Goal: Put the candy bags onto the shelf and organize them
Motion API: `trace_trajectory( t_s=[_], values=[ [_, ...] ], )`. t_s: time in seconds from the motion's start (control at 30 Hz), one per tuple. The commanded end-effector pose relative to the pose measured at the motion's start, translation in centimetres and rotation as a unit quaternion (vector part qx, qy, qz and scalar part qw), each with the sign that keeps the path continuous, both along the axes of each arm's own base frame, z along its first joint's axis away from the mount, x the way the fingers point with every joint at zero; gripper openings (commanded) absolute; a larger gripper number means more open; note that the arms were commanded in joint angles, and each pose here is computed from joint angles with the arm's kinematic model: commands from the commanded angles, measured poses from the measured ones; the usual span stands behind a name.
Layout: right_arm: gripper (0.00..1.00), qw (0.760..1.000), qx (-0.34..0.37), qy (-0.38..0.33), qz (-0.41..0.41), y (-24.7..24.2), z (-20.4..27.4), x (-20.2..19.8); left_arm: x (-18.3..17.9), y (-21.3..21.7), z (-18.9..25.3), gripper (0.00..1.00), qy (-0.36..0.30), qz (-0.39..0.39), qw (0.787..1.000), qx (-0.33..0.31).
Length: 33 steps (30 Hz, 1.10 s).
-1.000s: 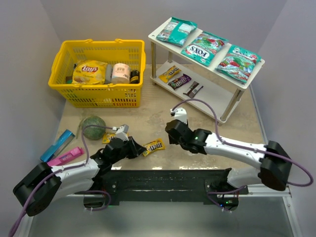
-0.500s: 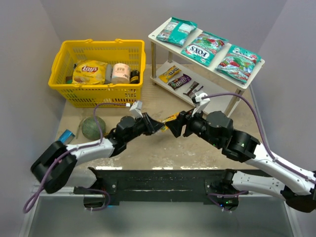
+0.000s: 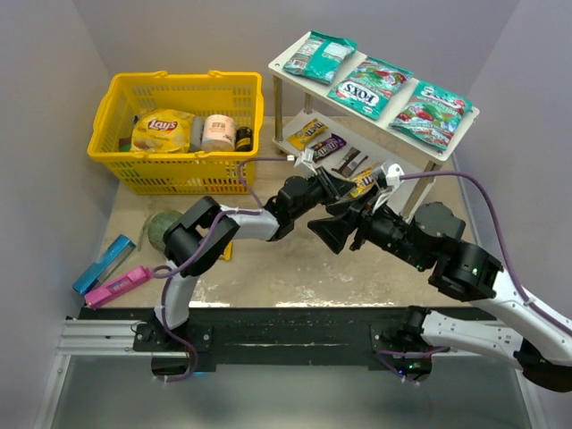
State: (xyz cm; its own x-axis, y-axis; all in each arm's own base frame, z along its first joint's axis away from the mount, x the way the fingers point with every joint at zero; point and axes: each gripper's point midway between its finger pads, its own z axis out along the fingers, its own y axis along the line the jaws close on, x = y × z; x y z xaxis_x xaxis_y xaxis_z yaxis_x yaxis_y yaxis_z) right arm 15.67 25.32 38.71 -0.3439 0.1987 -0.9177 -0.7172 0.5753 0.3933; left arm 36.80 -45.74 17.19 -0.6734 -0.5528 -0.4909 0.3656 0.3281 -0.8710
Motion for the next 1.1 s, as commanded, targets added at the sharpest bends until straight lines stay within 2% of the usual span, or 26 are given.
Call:
trace_trajectory(
  t_s=[0.0,0.2,0.47,0.87,1.07],
  values=[
    [0.68,1.000,0.014,-0.002,-0.013,-1.5,1.0,-0.5,3.4,-2.4,5.8,0.00,-0.028,0.055,0.995,-0.079],
    [0.69,0.999,0.011,0.011,-0.030,-2.3,0.0,-0.4,5.1,-5.2,4.7,0.00,-0.008,0.100,0.993,-0.063],
    [0.69,0.999,0.007,0.019,-0.048,-3.3,-0.5,-0.3,7.2,-6.0,2.6,0.00,0.017,0.156,0.985,-0.067],
    [0.69,0.997,-0.007,0.024,-0.074,-4.5,-1.5,0.0,8.1,-6.6,-1.5,0.00,0.041,0.210,0.977,-0.015],
    [0.69,0.996,-0.012,0.024,-0.083,-4.7,-1.5,0.3,8.0,-6.5,-4.6,0.00,0.082,0.219,0.972,0.001]
  ],
)
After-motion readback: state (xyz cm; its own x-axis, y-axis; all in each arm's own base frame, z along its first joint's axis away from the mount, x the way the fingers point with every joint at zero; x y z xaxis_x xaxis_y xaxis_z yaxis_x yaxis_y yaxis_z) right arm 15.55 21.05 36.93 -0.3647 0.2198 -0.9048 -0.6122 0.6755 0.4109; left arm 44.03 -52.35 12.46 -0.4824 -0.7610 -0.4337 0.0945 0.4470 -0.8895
